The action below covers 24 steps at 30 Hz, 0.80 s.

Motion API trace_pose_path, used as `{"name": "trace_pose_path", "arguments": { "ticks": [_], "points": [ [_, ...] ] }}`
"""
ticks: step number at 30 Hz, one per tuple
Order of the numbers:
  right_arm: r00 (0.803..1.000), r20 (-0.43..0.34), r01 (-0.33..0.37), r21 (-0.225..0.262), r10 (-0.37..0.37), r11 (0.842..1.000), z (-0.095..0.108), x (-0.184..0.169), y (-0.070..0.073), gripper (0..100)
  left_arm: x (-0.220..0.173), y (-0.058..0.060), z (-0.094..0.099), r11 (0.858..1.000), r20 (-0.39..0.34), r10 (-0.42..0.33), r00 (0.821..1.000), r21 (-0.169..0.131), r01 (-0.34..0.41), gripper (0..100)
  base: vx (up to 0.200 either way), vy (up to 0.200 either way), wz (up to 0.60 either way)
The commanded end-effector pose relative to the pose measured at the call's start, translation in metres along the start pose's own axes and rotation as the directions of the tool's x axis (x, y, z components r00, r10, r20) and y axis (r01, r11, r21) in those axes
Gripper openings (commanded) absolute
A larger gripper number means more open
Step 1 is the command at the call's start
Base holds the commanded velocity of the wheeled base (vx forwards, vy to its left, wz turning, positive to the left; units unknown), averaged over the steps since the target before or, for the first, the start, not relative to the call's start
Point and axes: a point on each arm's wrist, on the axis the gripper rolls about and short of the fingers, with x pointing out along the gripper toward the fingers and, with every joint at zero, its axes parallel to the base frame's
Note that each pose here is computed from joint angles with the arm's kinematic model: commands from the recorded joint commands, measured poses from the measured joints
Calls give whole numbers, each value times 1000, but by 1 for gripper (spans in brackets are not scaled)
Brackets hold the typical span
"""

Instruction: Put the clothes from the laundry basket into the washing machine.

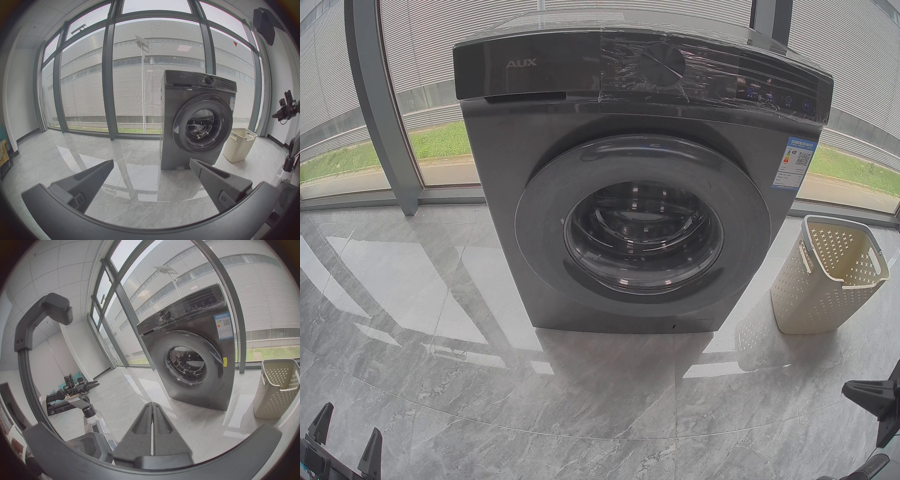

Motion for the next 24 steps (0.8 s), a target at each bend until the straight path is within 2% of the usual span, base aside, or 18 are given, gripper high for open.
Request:
{"name": "trace_pose_path", "arguments": {
  "ticks": [1,5,6,7,10,12,17,24],
  "points": [
    [995,-101,17,97,-8,995,11,36,-36,0,0,0,-5,1000,-6,0,1000,-1,0,100,200,0,0],
    [995,-98,41,93,-32,995,18,53,-53,0,0,0,-5,1000,-6,-1,1000,-2,1,100,200,0,0],
    [995,-98,43,93,-34,995,18,54,-53,0,0,0,-5,1000,-6,-1,1000,-2,1,100,200,0,0],
    [994,-97,67,89,-58,994,21,61,-61,0,0,0,-5,1000,-6,-1,1000,-4,1,100,200,0,0],
    [993,-100,70,80,-62,994,25,75,-66,0,0,0,-5,1000,-6,-1,1000,-8,1,100,200,0,0],
    [992,-104,76,74,-68,994,26,83,-66,0,0,0,-5,1000,-8,-1,1000,-8,1,100,200,0,0],
    [991,-101,92,48,-87,995,34,102,-62,0,0,0,-5,1000,-6,-1,1000,-10,1,100,0,0,0],
    [992,-115,65,63,-57,996,34,110,-58,0,0,0,-5,1000,-9,2,1000,-8,-2,100,0,0,0]
  ]
}}
